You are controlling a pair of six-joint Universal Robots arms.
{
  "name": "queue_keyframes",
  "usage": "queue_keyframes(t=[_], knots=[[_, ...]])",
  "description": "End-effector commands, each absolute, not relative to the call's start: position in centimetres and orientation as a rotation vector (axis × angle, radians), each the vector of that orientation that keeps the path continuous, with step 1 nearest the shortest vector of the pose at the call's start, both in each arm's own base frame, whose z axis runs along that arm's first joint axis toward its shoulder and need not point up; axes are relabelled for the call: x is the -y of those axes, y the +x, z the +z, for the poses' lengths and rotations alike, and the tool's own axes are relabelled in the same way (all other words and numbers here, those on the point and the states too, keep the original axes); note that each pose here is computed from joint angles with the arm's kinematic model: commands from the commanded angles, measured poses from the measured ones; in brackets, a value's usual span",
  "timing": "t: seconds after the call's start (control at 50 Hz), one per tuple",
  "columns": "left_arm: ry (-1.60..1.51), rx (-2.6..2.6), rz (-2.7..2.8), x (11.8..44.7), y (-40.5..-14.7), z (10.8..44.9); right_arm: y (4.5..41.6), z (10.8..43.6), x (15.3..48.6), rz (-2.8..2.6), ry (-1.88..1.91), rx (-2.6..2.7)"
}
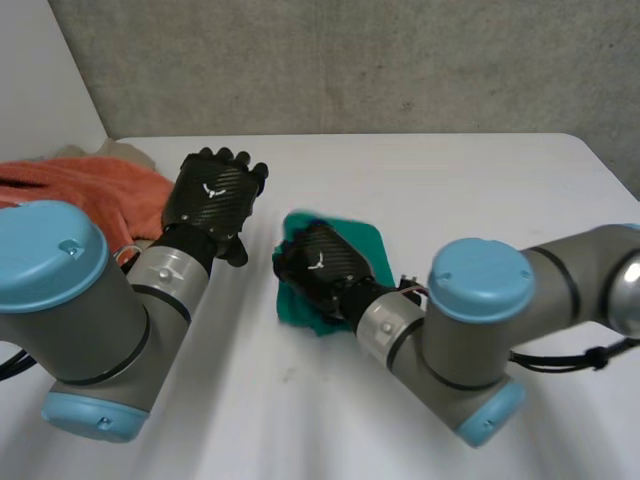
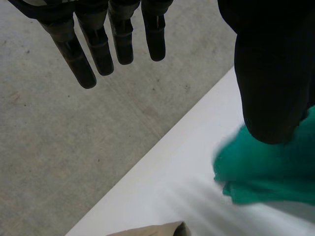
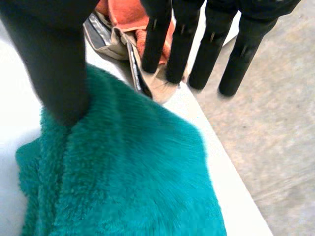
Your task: Fold the laundry.
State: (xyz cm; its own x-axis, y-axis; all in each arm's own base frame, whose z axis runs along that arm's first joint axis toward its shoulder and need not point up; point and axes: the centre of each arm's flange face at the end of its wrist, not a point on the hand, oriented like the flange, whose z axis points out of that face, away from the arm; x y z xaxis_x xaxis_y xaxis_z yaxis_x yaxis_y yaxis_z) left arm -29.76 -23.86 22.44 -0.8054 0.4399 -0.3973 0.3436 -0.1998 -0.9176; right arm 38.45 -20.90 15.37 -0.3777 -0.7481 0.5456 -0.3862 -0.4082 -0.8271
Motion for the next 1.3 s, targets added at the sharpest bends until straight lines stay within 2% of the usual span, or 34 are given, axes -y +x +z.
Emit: queue_keyframes(t=[0.02, 0.1, 0.2, 0.26, 0.36, 0.42, 0.56, 0.76, 0.86, 0.92, 0.98, 1.06, 1.12, 1.22, 1.3], knots=[[-0.867, 1.903, 2.219, 25.3, -30.6, 23.0, 37.5, 17.0, 24.5, -1.755, -1.111, -1.764], [-0.829, 1.855, 2.222, 26.0, -31.5, 23.5, 35.1, 19.3, 26.4, -1.705, -0.813, -1.825], [-0.876, 1.728, 2.139, 25.4, -34.8, 23.3, 31.4, 20.8, 28.9, -1.677, -0.555, -1.899], [-0.915, 1.686, 2.079, 24.9, -36.4, 22.7, 30.4, 20.4, 29.7, -1.645, -0.509, -1.956], [-0.999, 1.700, 1.917, 23.6, -39.4, 19.8, 30.0, 18.3, 30.8, -1.504, -0.471, -2.100], [-1.021, 1.771, 1.866, 24.0, -40.0, 18.0, 30.0, 17.3, 31.3, -1.447, -0.466, -2.152], [-1.011, 2.031, 1.795, 25.8, -38.3, 15.1, 31.4, 15.3, 31.4, -1.337, -0.499, -2.209], [-1.025, 2.370, 1.723, 27.7, -33.9, 11.9, 35.3, 13.2, 29.0, -1.331, -0.717, -2.179], [-1.073, 2.361, 1.702, 27.3, -33.7, 11.6, 35.1, 11.9, 29.1, -1.385, -0.788, -2.258], [-1.083, 2.333, 1.699, 26.9, -33.7, 12.4, 34.6, 12.2, 29.4, -1.430, -0.813, -2.294], [-1.070, 2.287, 1.734, 26.7, -33.7, 14.1, 34.0, 13.9, 29.5, -1.476, -0.799, -2.288], [-1.006, 2.177, 1.840, 26.8, -33.4, 17.9, 33.1, 17.3, 29.1, -1.606, -0.757, -2.216], [-0.956, 2.071, 1.911, 26.8, -32.9, 20.8, 32.2, 18.7, 28.7, -1.689, -0.705, -2.199], [-0.950, 1.936, 1.917, 26.5, -32.5, 23.1, 30.5, 19.0, 28.2, -1.745, -0.626, -2.228], [-1.023, 1.814, 1.813, 25.2, -32.4, 24.2, 29.5, 17.7, 27.4, -1.651, -0.512, -2.282]])
